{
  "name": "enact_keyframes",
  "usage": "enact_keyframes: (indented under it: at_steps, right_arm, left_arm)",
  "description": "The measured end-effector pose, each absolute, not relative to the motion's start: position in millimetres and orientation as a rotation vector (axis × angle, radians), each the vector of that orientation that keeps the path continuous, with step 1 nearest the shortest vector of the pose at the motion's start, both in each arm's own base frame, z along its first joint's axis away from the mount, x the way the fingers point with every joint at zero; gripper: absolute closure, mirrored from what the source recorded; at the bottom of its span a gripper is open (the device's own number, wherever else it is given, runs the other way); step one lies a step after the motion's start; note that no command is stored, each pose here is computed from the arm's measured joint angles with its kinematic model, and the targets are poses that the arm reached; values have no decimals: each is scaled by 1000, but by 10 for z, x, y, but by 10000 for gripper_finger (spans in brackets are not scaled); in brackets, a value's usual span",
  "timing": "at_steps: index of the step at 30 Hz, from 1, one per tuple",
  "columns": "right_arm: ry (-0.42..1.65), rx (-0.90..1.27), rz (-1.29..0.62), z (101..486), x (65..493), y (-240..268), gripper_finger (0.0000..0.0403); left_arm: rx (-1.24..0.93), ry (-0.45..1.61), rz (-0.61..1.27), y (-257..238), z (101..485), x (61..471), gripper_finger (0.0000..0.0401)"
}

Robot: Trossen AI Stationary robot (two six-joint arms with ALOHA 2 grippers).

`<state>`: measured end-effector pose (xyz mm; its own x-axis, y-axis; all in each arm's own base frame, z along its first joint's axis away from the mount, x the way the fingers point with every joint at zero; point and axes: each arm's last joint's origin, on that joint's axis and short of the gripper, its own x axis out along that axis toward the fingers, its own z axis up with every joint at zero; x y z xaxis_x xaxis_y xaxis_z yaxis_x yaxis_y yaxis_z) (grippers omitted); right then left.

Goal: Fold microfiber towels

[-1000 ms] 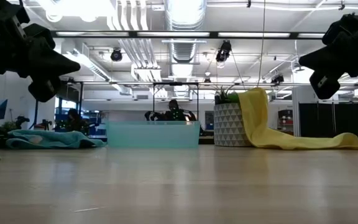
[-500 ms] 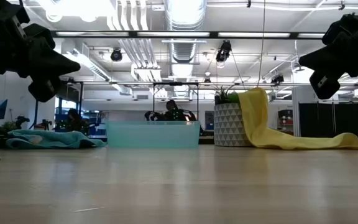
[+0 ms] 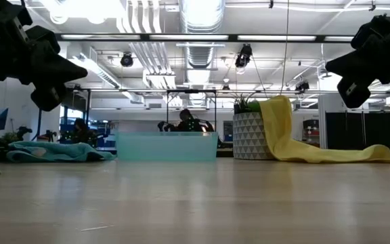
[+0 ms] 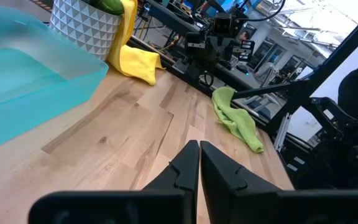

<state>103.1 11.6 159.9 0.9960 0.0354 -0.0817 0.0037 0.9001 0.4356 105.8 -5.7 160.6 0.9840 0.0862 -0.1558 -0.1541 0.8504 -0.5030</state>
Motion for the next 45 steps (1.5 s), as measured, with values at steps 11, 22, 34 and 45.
enact_keyframes:
  at_steps: [11,22,34,45]
  right_arm:
    - [88,451,17,1599,1031,116,394]
    - [-173,731,100,1863,1017,113,394]
    - [-531,1155,-90,2048,944,1,394]
    - [-711,1378,104,2217,853,-6,394]
  left_arm:
    - [-540,129,127,-57,1606,1058,401]
    - [-540,129,127,-57,1606,1058,401]
    - [-540,130,127,-57,1605,1058,401]
    - [-652,-319,150,-13,2004,1031,401]
